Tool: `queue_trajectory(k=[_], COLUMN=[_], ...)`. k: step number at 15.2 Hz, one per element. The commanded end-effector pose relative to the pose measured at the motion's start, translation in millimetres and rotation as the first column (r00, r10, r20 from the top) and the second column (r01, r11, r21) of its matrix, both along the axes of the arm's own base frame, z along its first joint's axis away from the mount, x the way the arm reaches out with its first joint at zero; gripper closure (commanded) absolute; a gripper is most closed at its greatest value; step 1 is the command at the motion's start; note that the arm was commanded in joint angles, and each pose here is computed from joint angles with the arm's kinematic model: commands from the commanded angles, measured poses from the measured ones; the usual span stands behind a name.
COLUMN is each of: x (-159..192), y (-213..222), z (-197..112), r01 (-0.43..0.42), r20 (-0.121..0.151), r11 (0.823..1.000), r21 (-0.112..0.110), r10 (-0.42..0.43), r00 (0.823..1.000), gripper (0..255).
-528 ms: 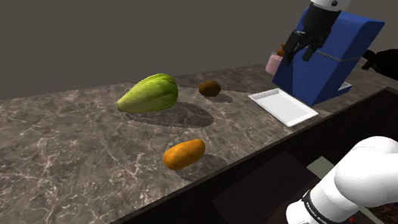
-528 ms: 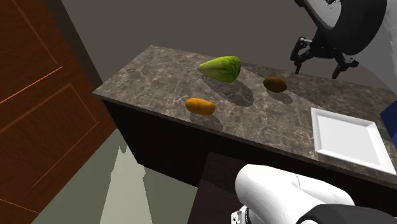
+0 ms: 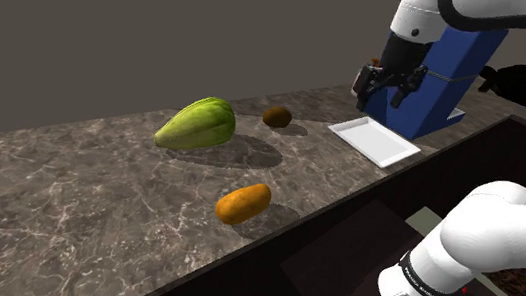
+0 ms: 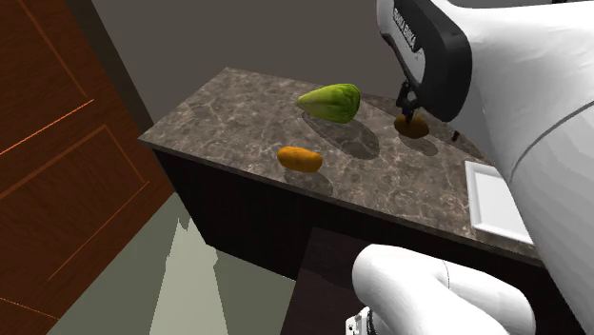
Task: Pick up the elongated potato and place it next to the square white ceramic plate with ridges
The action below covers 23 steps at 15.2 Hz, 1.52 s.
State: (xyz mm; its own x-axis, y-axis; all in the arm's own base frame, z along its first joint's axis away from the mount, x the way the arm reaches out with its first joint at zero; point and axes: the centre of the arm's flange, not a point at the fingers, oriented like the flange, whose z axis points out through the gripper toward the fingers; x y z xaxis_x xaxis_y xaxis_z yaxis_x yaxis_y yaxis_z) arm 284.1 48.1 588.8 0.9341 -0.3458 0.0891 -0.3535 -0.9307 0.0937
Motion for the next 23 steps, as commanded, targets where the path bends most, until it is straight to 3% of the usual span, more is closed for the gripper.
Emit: queue_trajectory(k=[1, 6, 9, 12, 17, 23], x=[-4, -4, 1, 10, 33, 73], y=[21, 74, 106, 137, 186, 238], z=[-14, -51, -73, -94, -129, -172], r01=[0.088, 0.288, 0.403, 0.512, 0.676, 0.835], r20=[-0.003, -0.014, -0.022, -0.03, -0.044, -0.061], r11=[0.996, 0.957, 0.915, 0.859, 0.737, 0.55], r21=[0.005, 0.014, 0.019, 0.022, 0.026, 0.027], r10=[-0.088, -0.288, -0.403, -0.512, -0.675, -0.832], r00=[0.996, 0.957, 0.915, 0.859, 0.737, 0.551], gripper=[0, 0, 0, 0, 0, 0])
